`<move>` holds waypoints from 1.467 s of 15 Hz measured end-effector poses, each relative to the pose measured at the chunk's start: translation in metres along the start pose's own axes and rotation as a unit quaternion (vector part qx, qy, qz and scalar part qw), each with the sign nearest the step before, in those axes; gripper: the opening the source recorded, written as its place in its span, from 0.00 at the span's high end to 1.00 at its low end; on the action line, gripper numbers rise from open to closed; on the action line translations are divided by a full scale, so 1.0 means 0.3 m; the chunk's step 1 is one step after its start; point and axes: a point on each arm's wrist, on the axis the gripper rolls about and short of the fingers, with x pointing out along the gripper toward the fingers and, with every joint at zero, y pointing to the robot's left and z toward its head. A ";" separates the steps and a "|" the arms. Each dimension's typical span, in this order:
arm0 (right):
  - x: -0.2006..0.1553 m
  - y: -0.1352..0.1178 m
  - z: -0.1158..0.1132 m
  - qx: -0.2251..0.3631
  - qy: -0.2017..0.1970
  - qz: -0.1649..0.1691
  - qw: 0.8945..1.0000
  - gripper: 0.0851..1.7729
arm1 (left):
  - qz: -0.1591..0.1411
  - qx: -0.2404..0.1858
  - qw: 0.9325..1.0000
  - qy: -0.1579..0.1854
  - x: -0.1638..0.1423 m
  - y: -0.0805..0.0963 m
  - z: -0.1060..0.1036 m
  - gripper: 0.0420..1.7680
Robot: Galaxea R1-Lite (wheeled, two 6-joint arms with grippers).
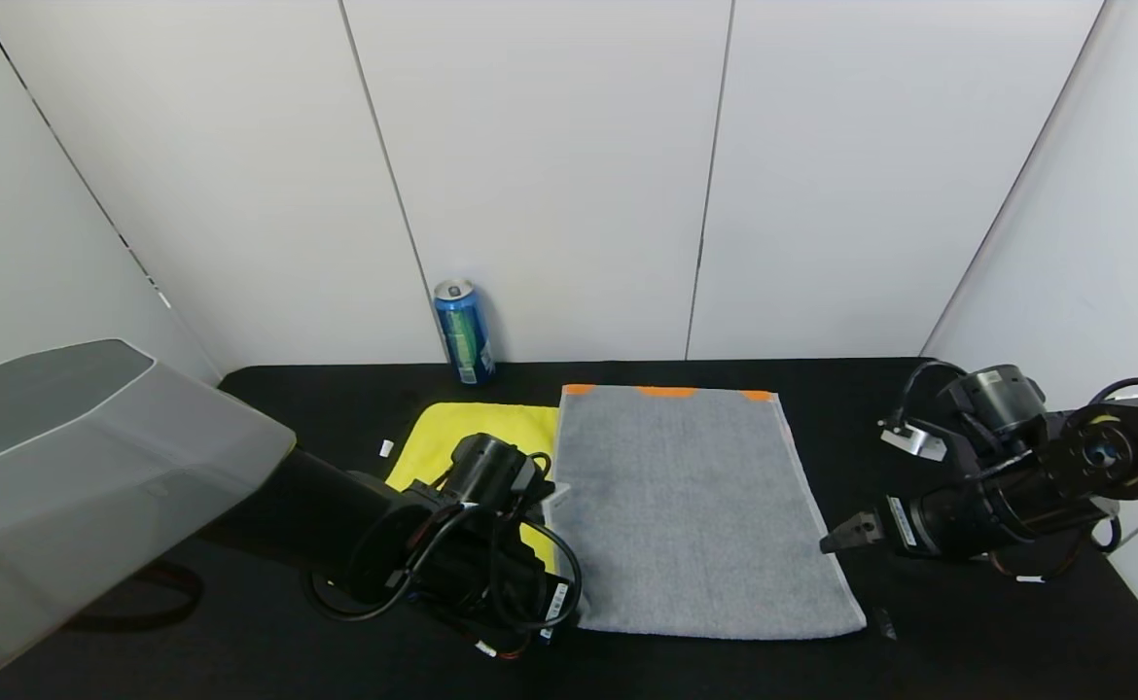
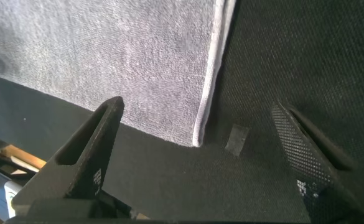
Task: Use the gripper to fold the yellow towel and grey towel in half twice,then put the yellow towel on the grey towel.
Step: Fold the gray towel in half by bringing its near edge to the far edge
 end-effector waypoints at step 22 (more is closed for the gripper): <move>0.099 0.117 -0.070 -0.020 0.063 0.015 0.998 0.04 | 0.000 0.000 1.000 -0.006 -0.015 -0.003 0.005 0.95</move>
